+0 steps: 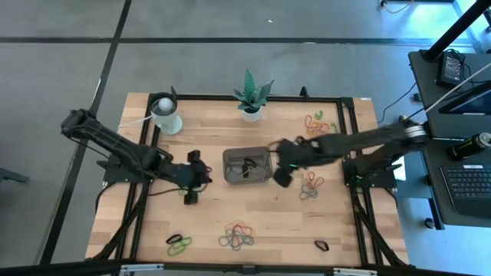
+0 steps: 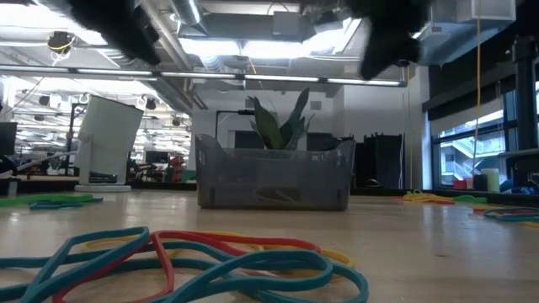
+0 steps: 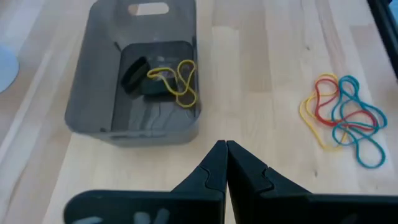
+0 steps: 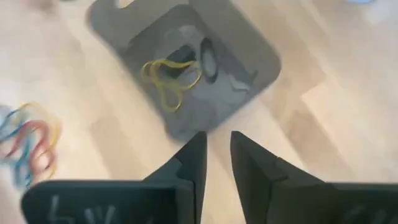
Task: Pick and place rubber bands into bin
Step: Put the blue rubber band into the black bin
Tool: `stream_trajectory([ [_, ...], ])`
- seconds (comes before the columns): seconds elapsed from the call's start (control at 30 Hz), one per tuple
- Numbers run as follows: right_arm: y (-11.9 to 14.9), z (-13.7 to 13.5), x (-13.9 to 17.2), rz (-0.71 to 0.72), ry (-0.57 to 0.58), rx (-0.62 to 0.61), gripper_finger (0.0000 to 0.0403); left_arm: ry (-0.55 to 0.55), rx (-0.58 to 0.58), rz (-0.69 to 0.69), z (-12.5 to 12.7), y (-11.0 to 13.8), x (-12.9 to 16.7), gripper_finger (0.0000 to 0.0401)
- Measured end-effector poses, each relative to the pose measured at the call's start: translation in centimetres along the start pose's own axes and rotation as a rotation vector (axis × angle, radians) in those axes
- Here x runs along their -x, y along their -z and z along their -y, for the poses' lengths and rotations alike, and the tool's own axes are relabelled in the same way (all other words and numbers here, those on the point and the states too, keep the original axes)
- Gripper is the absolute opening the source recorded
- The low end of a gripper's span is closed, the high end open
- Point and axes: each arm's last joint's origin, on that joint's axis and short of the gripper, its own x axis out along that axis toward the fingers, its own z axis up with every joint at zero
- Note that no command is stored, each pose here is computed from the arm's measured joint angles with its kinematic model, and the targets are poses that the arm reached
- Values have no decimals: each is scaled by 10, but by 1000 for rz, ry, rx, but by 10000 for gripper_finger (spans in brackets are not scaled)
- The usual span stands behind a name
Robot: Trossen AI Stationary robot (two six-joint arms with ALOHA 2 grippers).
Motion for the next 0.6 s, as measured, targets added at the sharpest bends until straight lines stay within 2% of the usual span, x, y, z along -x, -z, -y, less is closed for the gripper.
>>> stream_trajectory([
  [0.13, 40, 13, 18, 123, -168, 10, 58, -42, -14, -57, 16, -25, -11, 2],
  [0.23, 64, 23, 21, 200, -274, 31, 52, -60, -32, -105, 28, -44, -22, 2],
  [0.4, 100, 39, 8, 164, -309, 167, 43, -60, -53, -176, 47, -66, -46, 2],
  [0.6, 124, 47, -10, 85, -312, 133, 31, 12, -64, -245, 71, -78, -80, 2],
])
